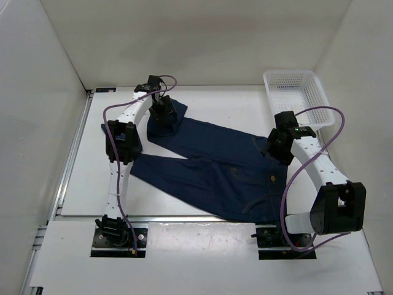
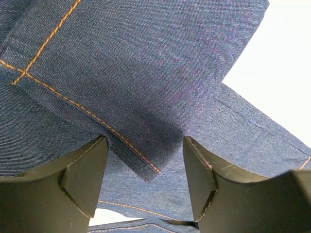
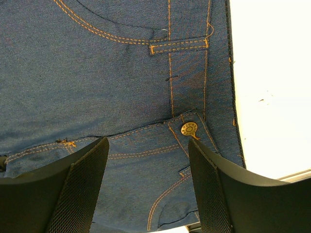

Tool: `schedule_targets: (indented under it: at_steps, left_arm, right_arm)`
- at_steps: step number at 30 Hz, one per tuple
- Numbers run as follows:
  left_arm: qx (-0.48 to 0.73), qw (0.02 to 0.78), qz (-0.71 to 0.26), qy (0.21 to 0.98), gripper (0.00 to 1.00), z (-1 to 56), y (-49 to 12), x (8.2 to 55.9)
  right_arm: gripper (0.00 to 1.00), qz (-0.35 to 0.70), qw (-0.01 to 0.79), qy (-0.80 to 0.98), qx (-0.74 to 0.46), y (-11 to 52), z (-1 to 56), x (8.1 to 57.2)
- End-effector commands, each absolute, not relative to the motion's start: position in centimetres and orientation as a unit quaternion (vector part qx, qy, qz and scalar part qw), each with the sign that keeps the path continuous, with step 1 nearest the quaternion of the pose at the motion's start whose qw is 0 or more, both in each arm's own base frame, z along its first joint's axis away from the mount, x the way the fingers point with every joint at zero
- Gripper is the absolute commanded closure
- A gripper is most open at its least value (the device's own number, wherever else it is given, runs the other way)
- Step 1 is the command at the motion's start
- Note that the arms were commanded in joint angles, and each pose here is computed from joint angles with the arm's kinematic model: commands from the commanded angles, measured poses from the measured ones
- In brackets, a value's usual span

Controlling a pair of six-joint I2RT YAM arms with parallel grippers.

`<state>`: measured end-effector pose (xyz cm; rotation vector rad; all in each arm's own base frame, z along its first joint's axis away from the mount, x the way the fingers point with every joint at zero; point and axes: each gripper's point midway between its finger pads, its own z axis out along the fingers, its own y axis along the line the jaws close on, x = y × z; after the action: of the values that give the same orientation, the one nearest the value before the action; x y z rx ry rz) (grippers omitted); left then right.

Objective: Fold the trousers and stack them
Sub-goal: Flatten the trousers out

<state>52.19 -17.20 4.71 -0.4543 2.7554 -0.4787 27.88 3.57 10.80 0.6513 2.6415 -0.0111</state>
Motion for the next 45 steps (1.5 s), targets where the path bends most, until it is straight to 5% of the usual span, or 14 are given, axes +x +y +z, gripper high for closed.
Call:
schedule_targets:
  at_steps: [1, 5, 10, 13, 18, 25, 29, 36, 45]
  left_arm:
    - [-0.157, 0.19, -0.189, 0.951, 0.28, 8.1, -18.0, 53.0]
    - [-0.157, 0.19, -0.188, 0.951, 0.3, 7.8, -18.0, 53.1]
    - [-0.159, 0.183, -0.197, 0.95, 0.08, 8.0, -18.3, 52.6]
    - [-0.192, 0.184, -0.222, 0.938, 0.22, 7.3, -17.8, 52.1]
    - [-0.192, 0.207, -0.26, 0.924, 0.24, 9.1, -18.3, 52.6]
    - [-0.217, 0.256, -0.242, 0.911, 0.05, 12.8, -13.5, 51.8]
    - [-0.224, 0.261, -0.257, 0.903, 0.08, 13.8, -11.7, 51.9]
    - [-0.221, 0.242, -0.277, 0.903, 0.36, 11.7, -12.1, 53.9]
    - [-0.256, 0.233, -0.263, 0.901, 0.27, 8.5, -10.2, 56.0]
  right_arm:
    - [0.29, -0.001, 0.207, 0.952, 0.226, 3.8, 10.8, 27.8]
    - [0.29, -0.001, 0.207, 0.952, 0.226, 3.8, 10.8, 27.8]
    - [0.29, -0.002, 0.207, 0.953, 0.221, 3.7, 10.7, 27.8]
    - [0.29, -0.002, 0.207, 0.953, 0.221, 3.7, 10.7, 27.8]
    - [0.29, -0.003, 0.207, 0.954, 0.217, 3.7, 10.7, 27.8]
    - [0.29, 0.001, 0.205, 0.955, 0.216, 3.9, 10.7, 27.8]
    - [0.29, 0.0, 0.2, 0.956, 0.216, 3.9, 10.5, 27.8]
    - [0.29, 0.011, 0.202, 0.956, 0.214, 4.3, 10.6, 28.0]
    - [0.29, 0.011, 0.202, 0.956, 0.214, 4.2, 10.7, 27.5]
